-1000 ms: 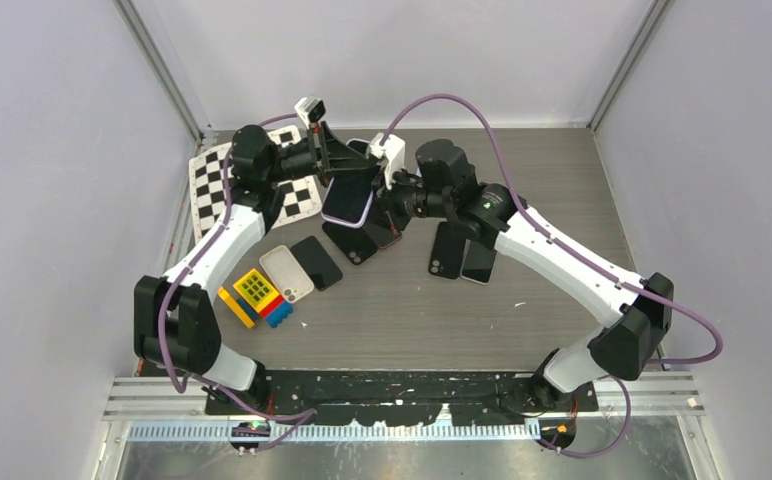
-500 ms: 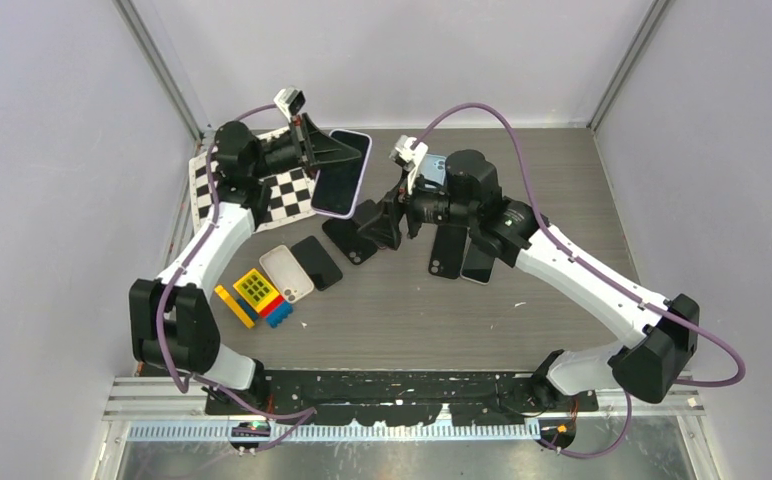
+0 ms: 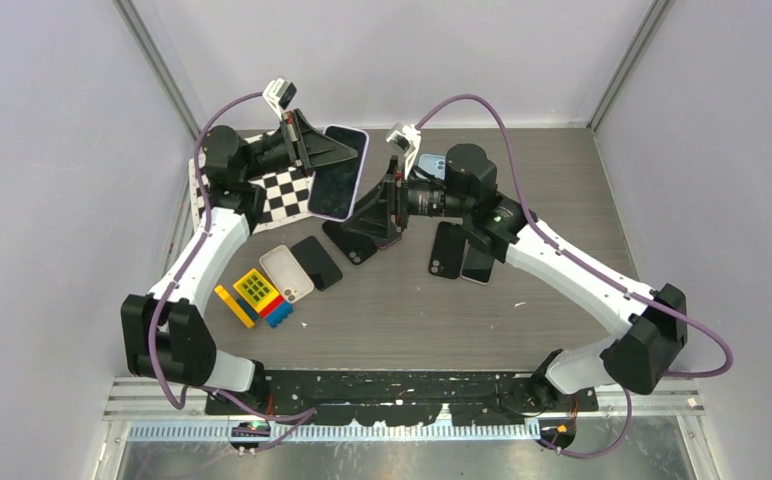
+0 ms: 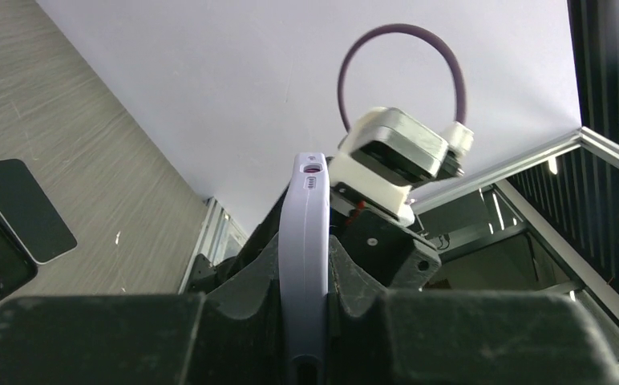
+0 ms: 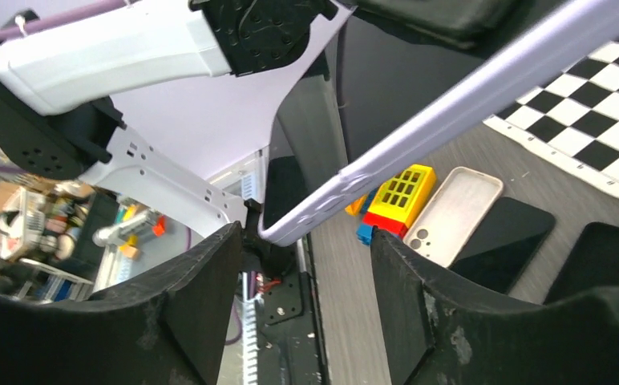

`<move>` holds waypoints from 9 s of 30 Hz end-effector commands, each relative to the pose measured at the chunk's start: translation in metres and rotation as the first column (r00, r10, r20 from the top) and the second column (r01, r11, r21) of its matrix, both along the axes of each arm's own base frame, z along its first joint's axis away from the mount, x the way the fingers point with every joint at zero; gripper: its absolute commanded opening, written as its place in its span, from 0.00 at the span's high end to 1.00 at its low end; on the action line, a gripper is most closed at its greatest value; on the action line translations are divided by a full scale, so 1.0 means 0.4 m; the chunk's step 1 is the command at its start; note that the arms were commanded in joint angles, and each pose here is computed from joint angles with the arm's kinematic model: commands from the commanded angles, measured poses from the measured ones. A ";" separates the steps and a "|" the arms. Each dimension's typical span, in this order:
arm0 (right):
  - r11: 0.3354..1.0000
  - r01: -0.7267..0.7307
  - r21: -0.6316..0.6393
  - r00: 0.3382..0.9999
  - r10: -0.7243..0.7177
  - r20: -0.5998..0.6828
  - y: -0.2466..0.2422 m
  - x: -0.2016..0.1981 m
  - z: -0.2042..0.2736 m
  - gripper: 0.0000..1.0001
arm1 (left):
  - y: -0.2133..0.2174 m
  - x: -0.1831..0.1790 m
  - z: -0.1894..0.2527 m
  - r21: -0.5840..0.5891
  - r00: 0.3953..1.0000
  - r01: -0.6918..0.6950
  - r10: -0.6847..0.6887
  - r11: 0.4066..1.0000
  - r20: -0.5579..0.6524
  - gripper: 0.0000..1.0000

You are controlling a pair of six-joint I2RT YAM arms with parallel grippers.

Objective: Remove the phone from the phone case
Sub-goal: Remove the phone case from the phone.

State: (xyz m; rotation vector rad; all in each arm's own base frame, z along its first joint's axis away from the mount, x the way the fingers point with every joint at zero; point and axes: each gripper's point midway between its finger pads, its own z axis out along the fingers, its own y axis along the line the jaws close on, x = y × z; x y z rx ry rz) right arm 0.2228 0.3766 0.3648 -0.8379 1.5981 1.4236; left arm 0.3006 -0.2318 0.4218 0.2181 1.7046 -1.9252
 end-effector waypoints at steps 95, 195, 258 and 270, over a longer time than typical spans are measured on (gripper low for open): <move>0.998 -0.048 -0.049 0.943 0.062 0.328 0.105 0.071 -0.011 0.88 | -0.079 0.046 -0.167 -0.015 0.866 0.054 -0.054 0.998 -0.497 1.00; 0.945 0.316 0.083 0.930 -0.291 -0.223 0.062 0.134 -0.048 0.73 | 0.129 0.227 -0.288 -0.182 0.480 -0.529 0.115 0.829 -0.870 1.00; 0.874 0.436 0.216 0.747 -0.218 -0.628 0.011 0.336 -0.041 0.99 | 0.036 0.074 -0.061 0.008 0.904 -0.382 0.376 0.924 -0.202 0.69; 0.815 0.415 0.405 0.818 -0.139 -0.558 -0.094 0.304 0.141 0.99 | 0.072 0.081 -0.073 0.038 0.901 -0.416 0.417 0.909 -0.119 0.21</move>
